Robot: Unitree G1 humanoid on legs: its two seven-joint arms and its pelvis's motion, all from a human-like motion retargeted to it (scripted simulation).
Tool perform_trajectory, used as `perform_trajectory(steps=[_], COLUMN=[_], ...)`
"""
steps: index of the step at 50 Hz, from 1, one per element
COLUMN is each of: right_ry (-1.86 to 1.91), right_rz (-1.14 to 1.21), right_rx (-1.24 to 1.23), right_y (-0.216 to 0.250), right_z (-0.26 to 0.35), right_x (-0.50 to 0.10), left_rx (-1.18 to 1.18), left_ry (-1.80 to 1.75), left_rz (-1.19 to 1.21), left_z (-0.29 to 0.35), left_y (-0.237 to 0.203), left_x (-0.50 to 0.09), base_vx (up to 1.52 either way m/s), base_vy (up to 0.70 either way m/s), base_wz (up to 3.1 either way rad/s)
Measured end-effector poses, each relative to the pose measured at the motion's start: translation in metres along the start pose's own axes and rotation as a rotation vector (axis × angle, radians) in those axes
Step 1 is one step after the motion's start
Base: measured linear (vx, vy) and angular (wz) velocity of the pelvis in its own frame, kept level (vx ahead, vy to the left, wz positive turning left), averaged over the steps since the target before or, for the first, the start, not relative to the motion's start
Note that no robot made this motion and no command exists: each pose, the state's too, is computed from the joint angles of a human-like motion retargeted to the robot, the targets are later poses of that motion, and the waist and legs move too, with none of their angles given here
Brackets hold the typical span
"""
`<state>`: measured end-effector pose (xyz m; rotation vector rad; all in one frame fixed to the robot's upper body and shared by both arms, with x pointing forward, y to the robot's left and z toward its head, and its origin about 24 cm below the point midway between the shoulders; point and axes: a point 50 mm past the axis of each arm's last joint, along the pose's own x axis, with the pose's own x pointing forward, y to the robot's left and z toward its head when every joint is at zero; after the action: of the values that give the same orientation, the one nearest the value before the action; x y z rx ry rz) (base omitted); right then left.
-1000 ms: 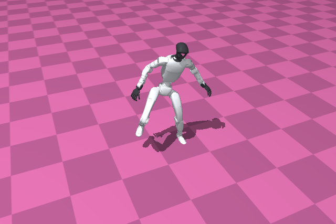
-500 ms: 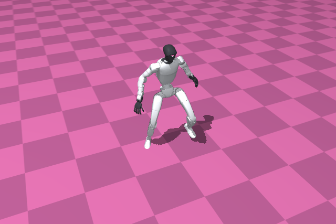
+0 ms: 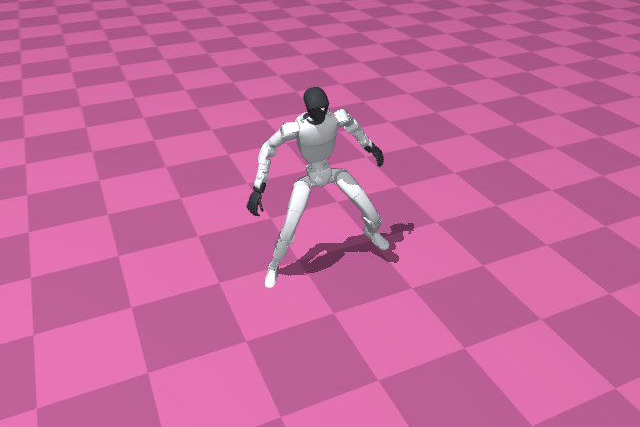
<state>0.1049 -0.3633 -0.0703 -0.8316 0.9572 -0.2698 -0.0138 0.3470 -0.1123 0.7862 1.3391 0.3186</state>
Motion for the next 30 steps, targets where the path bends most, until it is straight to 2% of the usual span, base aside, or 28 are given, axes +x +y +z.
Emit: perform_trajectory(steps=[5, 9, 14, 18, 25, 30], right_ry=[0.138, 0.212, 0.161, 0.061, 0.009, -0.003], right_rz=[-0.019, 0.065, 0.219, 0.226, 0.162, 0.204], right_rx=[0.036, 0.013, -0.04, -0.09, -0.014, 0.048], right_y=[0.018, 0.044, 0.081, 0.092, 0.084, 0.072], right_z=[-0.032, -0.046, -0.036, -0.021, -0.01, -0.002], right_x=[-0.008, -0.015, -0.025, -0.029, -0.026, -0.018], left_rx=[-0.012, 0.004, 0.036, -0.028, -0.169, -0.12], left_ry=[-0.095, -0.235, -0.374, -0.398, -0.38, -0.378], left_rz=[0.09, 0.184, 0.283, 0.335, 0.301, 0.173], left_z=[0.03, 0.067, 0.105, 0.119, 0.128, 0.134], left_y=[0.03, 0.061, 0.094, 0.112, 0.105, 0.072], left_x=[0.01, 0.012, 0.009, 0.007, 0.01, 0.012], base_vx=[-0.01, -0.06, -0.06, -0.02, -0.03, -0.02], base_vy=[0.54, 0.69, 0.62, 0.41, 0.28, 0.23], base_wz=[0.33, 0.59, 0.43, -0.07, 0.07, -0.01])
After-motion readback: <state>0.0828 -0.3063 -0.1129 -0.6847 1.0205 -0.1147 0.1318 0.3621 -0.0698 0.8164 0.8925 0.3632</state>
